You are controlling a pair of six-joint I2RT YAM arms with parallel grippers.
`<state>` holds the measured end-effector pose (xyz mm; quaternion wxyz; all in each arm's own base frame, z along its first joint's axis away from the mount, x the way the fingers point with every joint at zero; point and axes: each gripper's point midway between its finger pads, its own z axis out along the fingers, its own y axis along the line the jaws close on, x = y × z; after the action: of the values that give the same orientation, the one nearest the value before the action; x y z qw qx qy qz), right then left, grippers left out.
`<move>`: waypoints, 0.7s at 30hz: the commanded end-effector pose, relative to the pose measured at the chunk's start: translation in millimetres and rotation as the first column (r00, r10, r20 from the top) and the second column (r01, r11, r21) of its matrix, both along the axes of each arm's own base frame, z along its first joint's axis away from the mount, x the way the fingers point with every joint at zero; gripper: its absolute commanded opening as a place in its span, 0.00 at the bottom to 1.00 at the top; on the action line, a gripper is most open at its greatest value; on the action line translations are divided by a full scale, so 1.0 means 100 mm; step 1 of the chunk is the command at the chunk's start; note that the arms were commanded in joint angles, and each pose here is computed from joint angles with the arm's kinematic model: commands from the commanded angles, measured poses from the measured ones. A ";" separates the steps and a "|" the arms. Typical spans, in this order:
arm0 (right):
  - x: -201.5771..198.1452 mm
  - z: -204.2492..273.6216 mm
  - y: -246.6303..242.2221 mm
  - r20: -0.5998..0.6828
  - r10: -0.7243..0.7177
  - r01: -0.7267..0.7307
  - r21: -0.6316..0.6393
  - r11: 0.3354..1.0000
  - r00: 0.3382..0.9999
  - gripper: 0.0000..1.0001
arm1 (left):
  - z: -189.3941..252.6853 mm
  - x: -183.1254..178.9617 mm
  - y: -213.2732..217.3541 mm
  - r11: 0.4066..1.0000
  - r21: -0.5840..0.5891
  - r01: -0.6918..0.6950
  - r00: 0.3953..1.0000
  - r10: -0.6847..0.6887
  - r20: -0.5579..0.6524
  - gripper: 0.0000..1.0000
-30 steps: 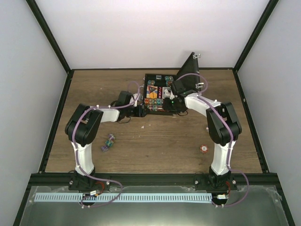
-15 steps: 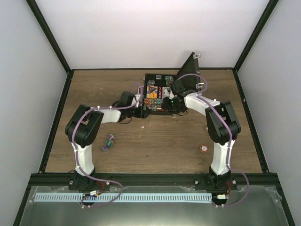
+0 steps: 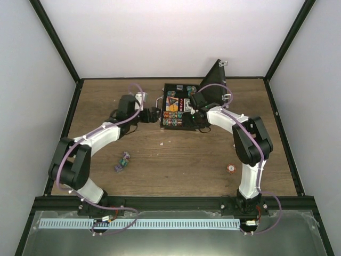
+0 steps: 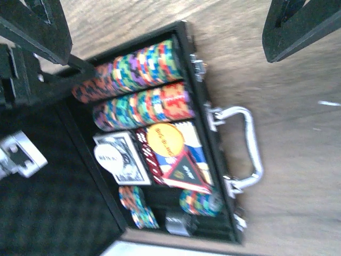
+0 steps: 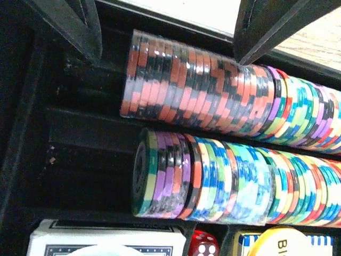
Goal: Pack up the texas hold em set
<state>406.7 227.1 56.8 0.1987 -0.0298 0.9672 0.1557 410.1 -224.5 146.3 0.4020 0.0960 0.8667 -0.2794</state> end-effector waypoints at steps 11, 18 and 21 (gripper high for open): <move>-0.08 0.01 0.28 -0.010 0.095 -0.093 0.116 0.989 0.995 0.55 | 0.05 -0.12 0.80 0.980 -0.007 -0.198 0.979 0.197 -0.061 1.00; -0.04 0.15 0.15 0.050 0.064 -0.067 0.063 0.996 0.997 0.62 | -0.02 -0.28 1.10 0.950 0.042 -0.308 0.947 0.311 -0.077 1.00; -0.04 0.33 0.05 0.097 0.054 -0.057 0.025 0.998 0.994 0.70 | -0.08 -0.42 1.30 0.917 0.080 -0.392 0.910 0.399 -0.114 1.00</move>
<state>399.3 234.6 56.4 0.1940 -0.0480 0.9630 0.1809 382.9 -122.5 145.4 0.4027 -0.0332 0.8887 -0.2164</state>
